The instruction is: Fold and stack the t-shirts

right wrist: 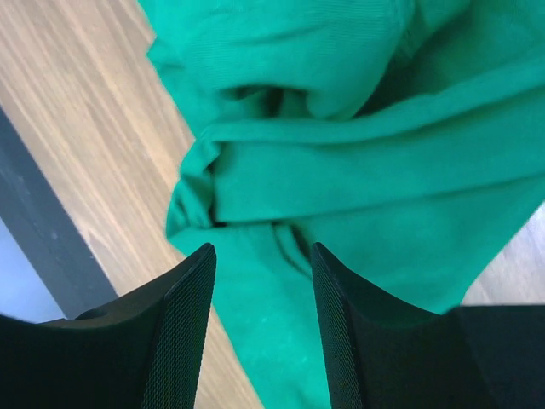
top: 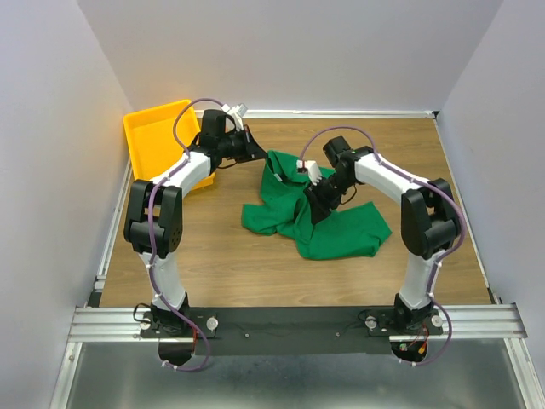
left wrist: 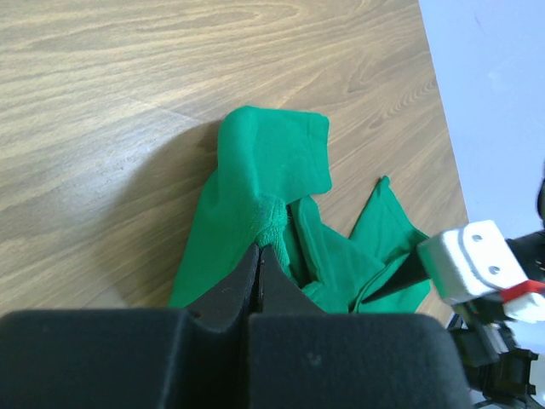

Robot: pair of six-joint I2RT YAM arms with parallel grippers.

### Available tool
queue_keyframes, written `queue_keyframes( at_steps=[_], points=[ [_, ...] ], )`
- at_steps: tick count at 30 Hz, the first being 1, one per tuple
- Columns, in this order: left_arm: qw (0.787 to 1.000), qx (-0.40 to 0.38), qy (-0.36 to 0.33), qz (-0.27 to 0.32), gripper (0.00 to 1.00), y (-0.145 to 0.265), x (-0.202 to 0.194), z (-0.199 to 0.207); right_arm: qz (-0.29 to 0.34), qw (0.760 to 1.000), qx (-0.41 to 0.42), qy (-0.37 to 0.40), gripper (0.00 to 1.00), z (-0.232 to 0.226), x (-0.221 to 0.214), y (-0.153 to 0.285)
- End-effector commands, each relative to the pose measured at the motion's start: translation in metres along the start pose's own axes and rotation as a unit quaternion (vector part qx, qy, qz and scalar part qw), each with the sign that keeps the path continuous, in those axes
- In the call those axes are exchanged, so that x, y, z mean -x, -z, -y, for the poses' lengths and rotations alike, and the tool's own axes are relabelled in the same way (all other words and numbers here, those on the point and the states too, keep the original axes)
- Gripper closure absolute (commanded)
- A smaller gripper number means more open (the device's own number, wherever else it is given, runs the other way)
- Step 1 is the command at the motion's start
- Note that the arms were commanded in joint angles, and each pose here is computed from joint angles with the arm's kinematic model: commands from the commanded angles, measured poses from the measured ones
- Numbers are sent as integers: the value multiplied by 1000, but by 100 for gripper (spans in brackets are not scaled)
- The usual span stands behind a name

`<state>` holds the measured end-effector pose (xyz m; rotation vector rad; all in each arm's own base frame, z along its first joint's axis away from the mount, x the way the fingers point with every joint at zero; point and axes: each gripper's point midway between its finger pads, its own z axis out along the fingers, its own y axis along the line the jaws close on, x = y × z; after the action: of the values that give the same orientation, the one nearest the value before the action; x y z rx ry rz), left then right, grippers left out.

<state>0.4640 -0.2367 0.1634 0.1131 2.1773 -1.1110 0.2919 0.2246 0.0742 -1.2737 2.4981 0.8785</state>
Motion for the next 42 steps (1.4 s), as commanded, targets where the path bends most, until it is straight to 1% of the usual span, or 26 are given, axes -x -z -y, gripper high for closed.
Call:
queue_keyframes(
  at_steps=[1, 5, 9, 16, 20, 23, 24, 26, 27, 28, 29, 31, 32, 33, 34, 36, 38, 39, 40, 41, 42],
  points=[
    [1000, -20, -14, 10, 100, 11, 7, 14, -30, 999, -18, 9, 43, 22, -8, -10],
    [1000, -21, -14, 8, 100, 12, 6, 14, -46, 998, -24, 25, 43, 25, -18, -11],
    [999, -27, -18, 11, 100, 10, 7, 14, -63, 998, 3, 31, 43, 17, -33, -18],
    [999, -31, -17, 10, 100, 8, 8, 15, -70, 996, 46, 29, 43, -1, -43, -31],
    [999, -33, -16, 8, 100, 8, 6, 15, -65, 995, 63, 36, 45, -13, -43, -29],
    [999, -34, -19, 9, 100, 10, 7, 16, -55, 995, 66, 47, 55, -21, -40, -20],
    [999, -34, -19, 9, 100, 10, 7, 16, -51, 995, 63, 52, 65, -25, -39, -13],
    [999, -34, -20, 11, 100, 11, 8, 17, -50, 996, 46, 57, 77, -26, -38, -4],
    [999, -33, -20, 12, 100, 12, 9, 18, -47, 996, 37, 61, 90, -27, -37, 1],
    [999, -35, -22, 15, 100, 13, 11, 20, -37, 997, 25, 69, 96, -30, -33, 11],
    [999, -35, -23, 17, 100, 15, 13, 21, -37, 997, 11, 72, 99, -31, -35, 17],
    [999, -38, -26, 23, 100, 19, 18, 25, -30, 996, -6, 83, 100, -35, -36, 31],
    [999, -37, -26, 27, 100, 21, 20, 25, -22, 995, -31, 96, 99, -38, -38, 48],
    [998, -38, -28, 30, 100, 24, 23, 27, -24, 994, -36, 105, 99, -42, -43, 56],
    [998, -40, -30, 34, 100, 28, 26, 30, -22, 985, -42, 167, 100, -49, -47, 72],
    [998, -42, -30, 34, 100, 30, 26, 31, -73, 979, 7, 192, 99, -74, -87, 81],
    [998, -44, -31, 33, 100, 32, 24, 33, -98, 967, 48, 231, 99, -95, -113, 90],
    [998, -47, -30, 31, 100, 33, 22, 33, -118, 967, 56, 220, 98, -100, -132, 85],
    [998, -47, -29, 29, 100, 33, 20, 33, -125, 964, 55, 229, 91, -104, -140, 84],
    [998, -48, -28, 27, 100, 33, 18, 32, -128, 958, 59, 249, 78, -109, -149, 82],
    [998, -47, -26, 24, 100, 32, 14, 30, -140, 950, 62, 274, 54, -117, -156, 80]
  ],
)
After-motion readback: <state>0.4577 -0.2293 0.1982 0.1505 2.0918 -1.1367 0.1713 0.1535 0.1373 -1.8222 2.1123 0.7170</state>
